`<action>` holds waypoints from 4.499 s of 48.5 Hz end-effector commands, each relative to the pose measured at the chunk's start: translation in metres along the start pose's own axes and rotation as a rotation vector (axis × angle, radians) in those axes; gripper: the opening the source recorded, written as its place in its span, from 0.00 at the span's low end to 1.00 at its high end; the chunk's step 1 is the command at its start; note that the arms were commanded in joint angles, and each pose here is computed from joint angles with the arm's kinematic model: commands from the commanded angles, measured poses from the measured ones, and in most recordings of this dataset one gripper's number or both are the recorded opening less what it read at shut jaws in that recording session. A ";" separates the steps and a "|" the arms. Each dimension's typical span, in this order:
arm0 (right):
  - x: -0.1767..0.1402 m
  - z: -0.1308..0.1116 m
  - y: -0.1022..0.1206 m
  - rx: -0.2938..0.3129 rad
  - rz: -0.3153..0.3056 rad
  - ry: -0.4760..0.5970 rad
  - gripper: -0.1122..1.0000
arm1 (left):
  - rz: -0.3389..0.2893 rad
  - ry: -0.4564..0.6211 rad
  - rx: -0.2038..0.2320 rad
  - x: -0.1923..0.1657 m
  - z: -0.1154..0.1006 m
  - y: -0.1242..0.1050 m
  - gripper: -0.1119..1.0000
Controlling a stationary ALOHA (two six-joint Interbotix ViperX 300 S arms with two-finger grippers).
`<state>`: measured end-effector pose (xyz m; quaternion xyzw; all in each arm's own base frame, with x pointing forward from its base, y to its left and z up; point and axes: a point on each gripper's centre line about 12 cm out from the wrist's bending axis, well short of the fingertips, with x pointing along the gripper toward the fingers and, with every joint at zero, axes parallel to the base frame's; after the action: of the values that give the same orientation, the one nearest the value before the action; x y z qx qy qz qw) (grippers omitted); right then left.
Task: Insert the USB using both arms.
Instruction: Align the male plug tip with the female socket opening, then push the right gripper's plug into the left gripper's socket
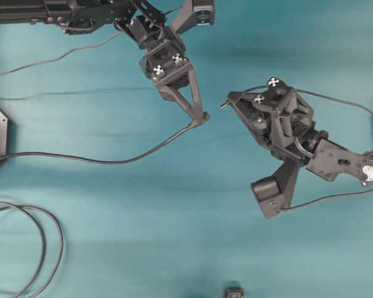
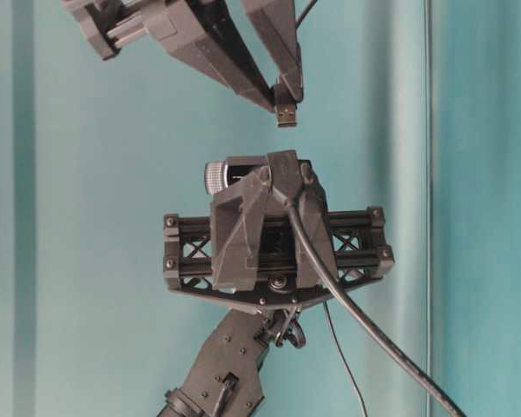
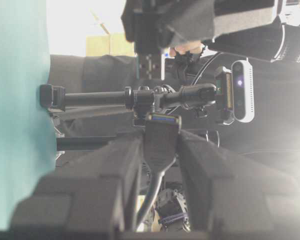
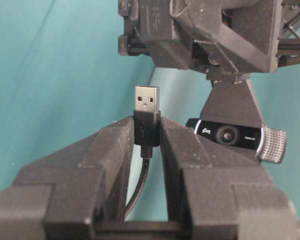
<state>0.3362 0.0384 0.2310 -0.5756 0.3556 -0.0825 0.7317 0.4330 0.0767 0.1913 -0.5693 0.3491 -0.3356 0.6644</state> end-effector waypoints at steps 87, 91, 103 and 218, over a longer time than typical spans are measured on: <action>0.007 0.015 -0.002 0.004 -0.001 -0.021 0.27 | 0.074 -0.051 0.004 -0.002 0.009 -0.002 0.31; 0.008 0.017 0.000 -0.002 0.003 -0.020 0.27 | 0.074 -0.053 0.004 -0.003 0.010 -0.002 0.31; 0.010 0.018 0.002 -0.007 0.006 -0.017 0.27 | 0.075 -0.054 0.004 -0.003 0.010 -0.001 0.31; 0.015 0.012 0.011 0.227 -0.024 0.089 0.74 | 0.111 -0.120 0.039 -0.009 0.026 -0.007 0.29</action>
<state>0.3510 0.0425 0.2091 -0.4925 0.3764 -0.1522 0.7698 0.4477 0.0975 0.1866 -0.5622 0.3435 -0.2596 0.7061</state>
